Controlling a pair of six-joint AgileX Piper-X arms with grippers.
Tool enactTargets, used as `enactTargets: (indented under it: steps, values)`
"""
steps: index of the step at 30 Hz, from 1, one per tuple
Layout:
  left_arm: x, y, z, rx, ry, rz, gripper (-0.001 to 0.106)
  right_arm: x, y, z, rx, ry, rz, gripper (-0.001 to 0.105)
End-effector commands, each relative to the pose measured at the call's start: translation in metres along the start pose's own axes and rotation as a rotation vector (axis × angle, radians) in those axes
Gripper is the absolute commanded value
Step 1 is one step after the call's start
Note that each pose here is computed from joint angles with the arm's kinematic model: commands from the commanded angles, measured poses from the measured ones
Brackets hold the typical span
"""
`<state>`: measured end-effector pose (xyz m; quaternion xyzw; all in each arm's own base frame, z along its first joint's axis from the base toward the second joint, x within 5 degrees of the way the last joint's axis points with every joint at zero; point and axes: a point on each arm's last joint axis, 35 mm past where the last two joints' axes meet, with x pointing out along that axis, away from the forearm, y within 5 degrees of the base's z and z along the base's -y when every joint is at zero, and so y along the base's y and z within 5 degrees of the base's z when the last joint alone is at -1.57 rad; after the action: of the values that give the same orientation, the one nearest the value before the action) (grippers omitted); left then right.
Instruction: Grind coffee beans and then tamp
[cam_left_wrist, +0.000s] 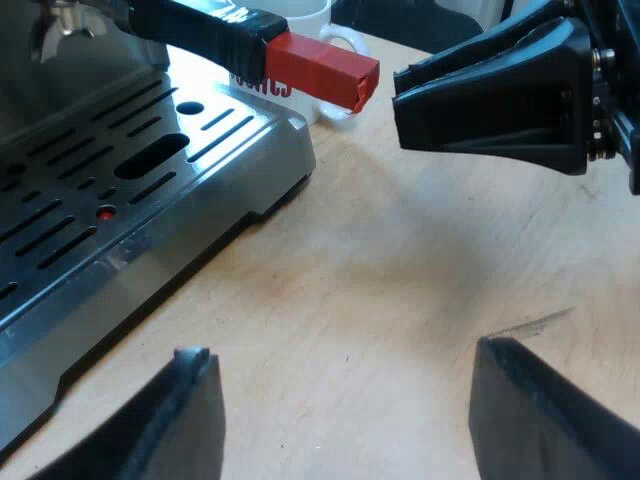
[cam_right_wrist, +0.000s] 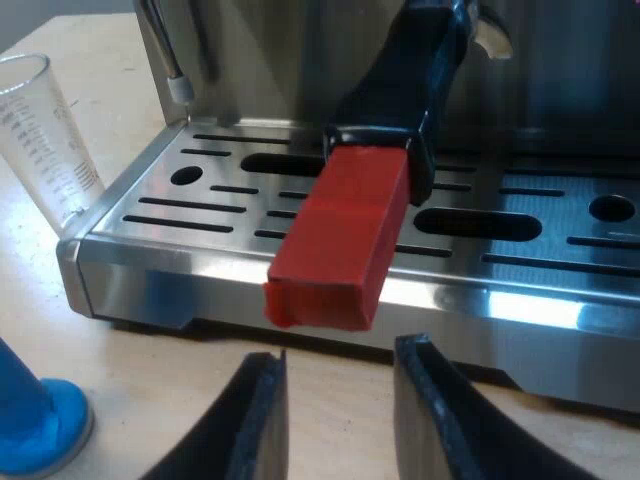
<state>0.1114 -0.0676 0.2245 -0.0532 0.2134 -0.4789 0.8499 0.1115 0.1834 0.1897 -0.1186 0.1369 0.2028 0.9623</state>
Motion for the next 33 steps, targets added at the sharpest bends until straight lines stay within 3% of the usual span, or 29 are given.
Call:
enactTargets:
  steps: [1, 11, 19, 33]
  values:
    - [-0.0002, -0.0011, 0.0028, 0.003, -0.016, -0.016, 0.056, 0.0, 0.0006, 0.0023, 0.009, -0.014, -0.004, 0.029]
    - [-0.0002, -0.0011, 0.0028, 0.003, -0.016, -0.016, 0.056, -0.0001, -0.0005, 0.0024, 0.007, -0.017, -0.036, 0.029]
    - [-0.0002, -0.0011, 0.0028, 0.003, -0.016, -0.016, 0.056, -0.0001, -0.0005, 0.0024, 0.0, -0.016, -0.034, 0.01]
    - [-0.0002, -0.0011, 0.0028, 0.003, -0.016, -0.016, 0.056, -0.0001, 0.0001, 0.0031, 0.005, -0.021, -0.018, 0.011]
